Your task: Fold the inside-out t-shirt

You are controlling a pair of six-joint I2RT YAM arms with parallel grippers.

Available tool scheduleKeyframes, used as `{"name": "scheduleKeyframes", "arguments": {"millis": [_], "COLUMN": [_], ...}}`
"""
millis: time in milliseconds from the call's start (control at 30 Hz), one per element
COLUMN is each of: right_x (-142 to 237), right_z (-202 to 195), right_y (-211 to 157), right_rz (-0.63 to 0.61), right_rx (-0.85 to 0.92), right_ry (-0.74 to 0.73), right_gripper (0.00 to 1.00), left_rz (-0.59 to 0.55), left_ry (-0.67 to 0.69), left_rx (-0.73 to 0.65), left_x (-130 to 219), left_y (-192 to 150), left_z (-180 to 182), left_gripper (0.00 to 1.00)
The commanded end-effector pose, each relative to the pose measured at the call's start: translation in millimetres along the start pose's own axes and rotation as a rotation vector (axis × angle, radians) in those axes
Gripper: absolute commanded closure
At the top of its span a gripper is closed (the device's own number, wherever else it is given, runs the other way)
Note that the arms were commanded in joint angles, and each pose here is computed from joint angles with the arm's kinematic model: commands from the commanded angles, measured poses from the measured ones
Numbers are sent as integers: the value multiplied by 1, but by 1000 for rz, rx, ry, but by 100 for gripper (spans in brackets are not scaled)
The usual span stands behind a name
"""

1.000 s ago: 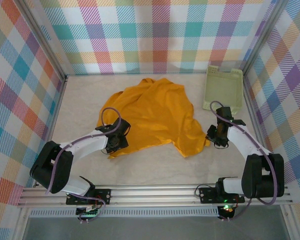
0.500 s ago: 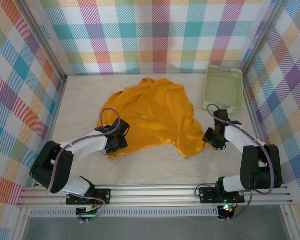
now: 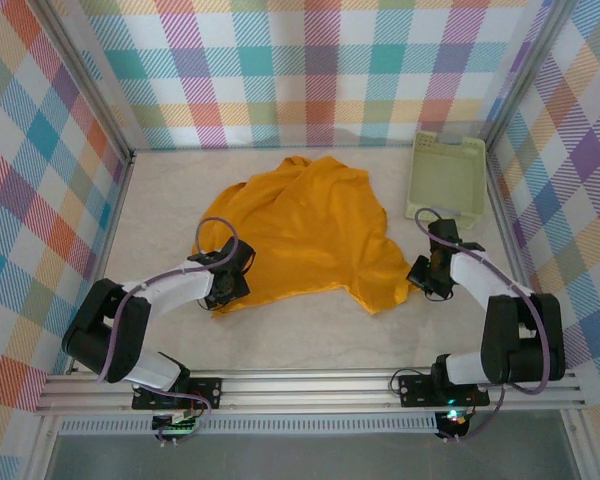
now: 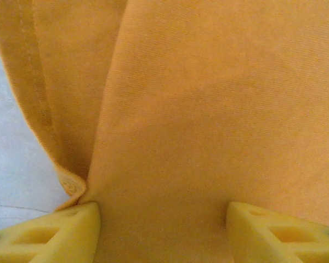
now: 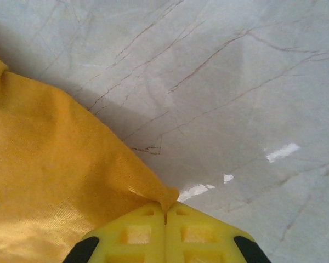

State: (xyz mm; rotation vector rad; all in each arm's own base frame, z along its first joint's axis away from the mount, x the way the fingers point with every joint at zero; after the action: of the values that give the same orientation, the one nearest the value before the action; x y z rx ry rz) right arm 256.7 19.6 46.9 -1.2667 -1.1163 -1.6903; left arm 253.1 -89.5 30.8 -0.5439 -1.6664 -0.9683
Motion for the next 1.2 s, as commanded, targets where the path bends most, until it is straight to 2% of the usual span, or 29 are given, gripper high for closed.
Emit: {"name": "scheduleKeyframes", "arguments": {"millis": [0, 267, 400, 533, 600, 700, 833, 900, 967, 1033, 1167], "right_x": [14, 25, 21, 20, 22, 27, 37, 39, 39, 38, 38], "right_z": [-13, -31, -34, -31, -32, -33, -35, -35, -32, -30, -30], "right_y": [-4, -3, -2, 2, 4, 6, 10, 11, 12, 12, 11], "right_rz": [-18, -46, -32, -27, -35, -60, -97, -105, -103, -97, -96], "right_rx": [-10, -62, -93, -84, -83, -86, -92, -93, -92, -91, -90], "right_ry": [-62, -77, -42, -29, -35, -44, -54, -51, -38, -27, -22], "right_gripper": [99, 98, 95, 89, 90, 100, 100, 100, 100, 100, 100], "left_rz": [-26, -40, -25, 1, -5, -73, -140, -91, -5, 74, 134], "left_ry": [65, 102, 76, -6, -28, -33, 4, -13, -74, -115, -95], "left_rx": [18, 46, 43, 17, 12, 35, 110, 136, 141, 143, 96], "left_x": [-5, -8, -8, 0, 10, 33, 50, 47, 41, 39, 46], "left_y": [6, 14, 13, 12, 13, 22, 27, 19, 4, -13, -44], "left_z": [16, 32, 30, 16, 15, 28, 57, 58, 47, 37, 30], "left_gripper": [37, 37, 36, 35, 34, 33, 33, 35, 45, 50, 50]}}
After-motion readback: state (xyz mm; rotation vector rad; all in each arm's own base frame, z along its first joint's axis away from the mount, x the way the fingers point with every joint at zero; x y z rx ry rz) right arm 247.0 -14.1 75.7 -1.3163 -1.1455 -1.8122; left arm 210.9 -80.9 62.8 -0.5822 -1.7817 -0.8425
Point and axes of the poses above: each hand's point on the last joint's axis, 136 mm out from that joint toward the fingers, its own x axis back along the fingers, its own z axis along the line the jaws close on, y = z × x, the point moved 1 cm from there along x, back along the fingers, and after that the axes turned 11 degrees about x, right-handed, at the moved point
